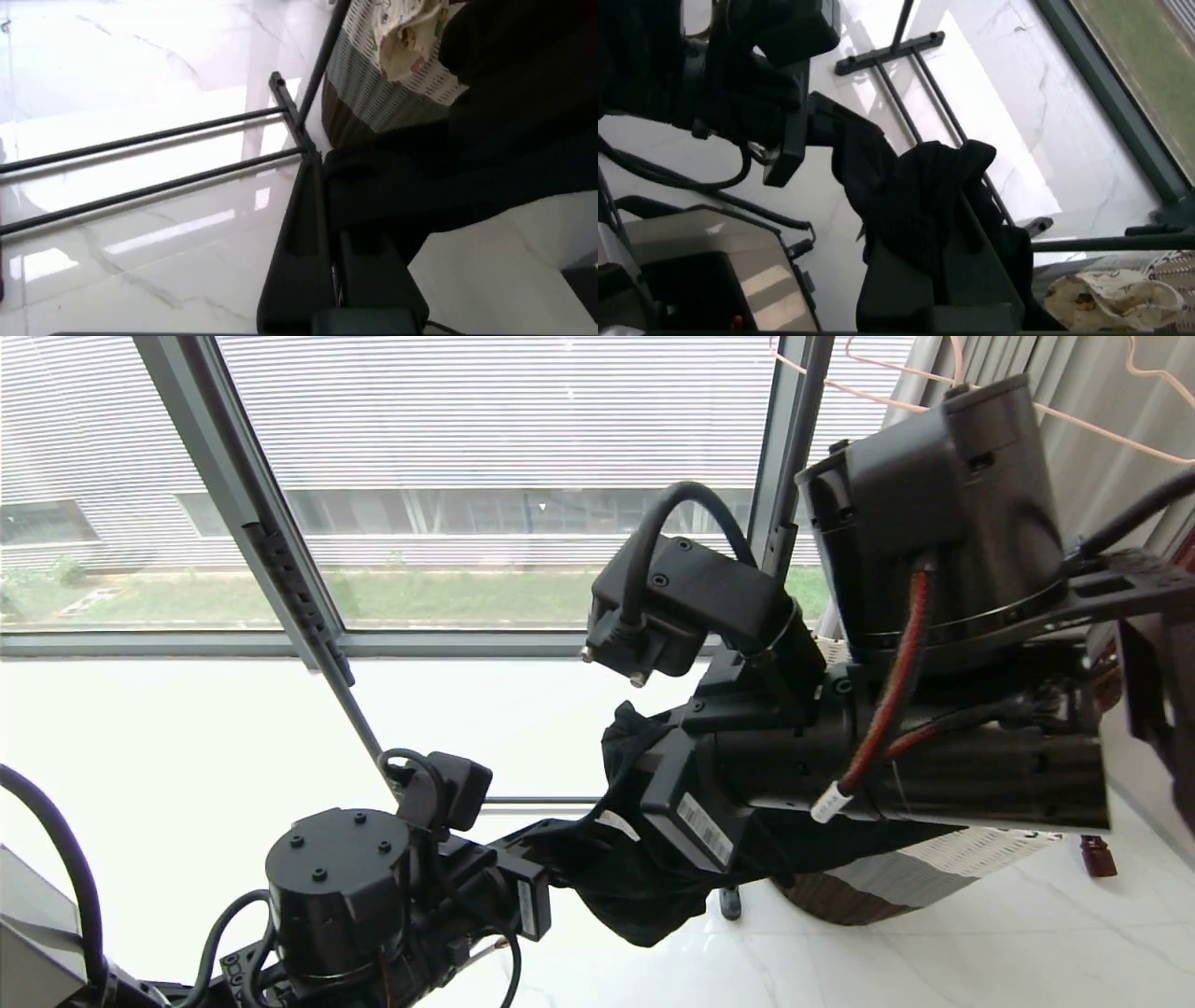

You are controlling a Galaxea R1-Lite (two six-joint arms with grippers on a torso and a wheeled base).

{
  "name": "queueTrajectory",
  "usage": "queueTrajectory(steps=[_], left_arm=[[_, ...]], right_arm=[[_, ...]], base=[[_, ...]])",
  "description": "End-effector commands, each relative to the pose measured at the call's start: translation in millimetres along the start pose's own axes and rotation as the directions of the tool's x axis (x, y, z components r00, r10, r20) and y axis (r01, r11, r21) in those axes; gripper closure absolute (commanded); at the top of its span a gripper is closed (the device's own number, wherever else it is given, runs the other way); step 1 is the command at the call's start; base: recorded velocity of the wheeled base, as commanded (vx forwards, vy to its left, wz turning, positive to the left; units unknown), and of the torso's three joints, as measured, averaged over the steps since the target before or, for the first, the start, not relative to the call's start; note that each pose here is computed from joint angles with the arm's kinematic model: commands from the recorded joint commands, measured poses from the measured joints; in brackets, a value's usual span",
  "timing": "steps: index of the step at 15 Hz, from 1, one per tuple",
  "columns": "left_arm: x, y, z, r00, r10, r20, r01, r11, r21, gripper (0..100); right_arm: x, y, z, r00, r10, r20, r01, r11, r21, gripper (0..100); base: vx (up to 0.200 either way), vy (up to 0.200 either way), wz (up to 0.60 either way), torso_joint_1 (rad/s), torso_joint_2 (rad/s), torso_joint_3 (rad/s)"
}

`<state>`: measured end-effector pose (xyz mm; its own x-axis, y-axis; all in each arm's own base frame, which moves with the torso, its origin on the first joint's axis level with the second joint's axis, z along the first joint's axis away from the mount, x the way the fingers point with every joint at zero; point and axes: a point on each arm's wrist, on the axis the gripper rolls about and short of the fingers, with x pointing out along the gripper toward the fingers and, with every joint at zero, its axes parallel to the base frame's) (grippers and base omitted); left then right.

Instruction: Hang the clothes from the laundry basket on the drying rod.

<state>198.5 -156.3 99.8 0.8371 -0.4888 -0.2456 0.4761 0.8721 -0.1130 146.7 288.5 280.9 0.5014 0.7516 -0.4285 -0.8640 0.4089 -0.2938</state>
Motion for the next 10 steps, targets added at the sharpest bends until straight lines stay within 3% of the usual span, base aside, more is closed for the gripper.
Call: queueTrajectory(steps=[1,3,5,8,10], left_arm=[[-19.3,20.1,24.8,0.989,0.077,0.128,-0.072,0.996,-0.047,100],[-47.4,38.9,49.1,0.964,0.155,0.215,-0.147,0.988,-0.055,100],[-84.3,51.9,66.0,0.954,0.218,0.204,-0.214,0.976,-0.041,100],[-134.2,45.3,95.6,0.974,0.194,0.116,-0.192,0.981,-0.031,100],[-139.2,42.2,101.0,0.979,0.174,0.102,-0.177,0.984,0.015,100]], right_arm=[[48.9,7.8,-6.2,1.0,-0.004,0.006,0.004,1.0,0.012,100],[82.0,12.3,4.9,0.998,-0.018,0.062,0.017,1.0,0.014,100],[95.2,11.3,24.2,0.992,-0.029,0.122,0.027,0.999,0.021,100],[92.6,8.4,33.4,0.99,-0.036,0.138,0.032,0.999,0.027,100],[79.5,-2.2,33.1,0.988,-0.068,0.137,0.063,0.997,0.04,100]], base=[[0.0,0.0,0.0,0.0,0.0,0.0],[0.0,0.0,0.0,0.0,0.0,0.0],[0.0,0.0,0.0,0.0,0.0,0.0],[0.0,0.0,0.0,0.0,0.0,0.0],[0.0,0.0,0.0,0.0,0.0,0.0]])
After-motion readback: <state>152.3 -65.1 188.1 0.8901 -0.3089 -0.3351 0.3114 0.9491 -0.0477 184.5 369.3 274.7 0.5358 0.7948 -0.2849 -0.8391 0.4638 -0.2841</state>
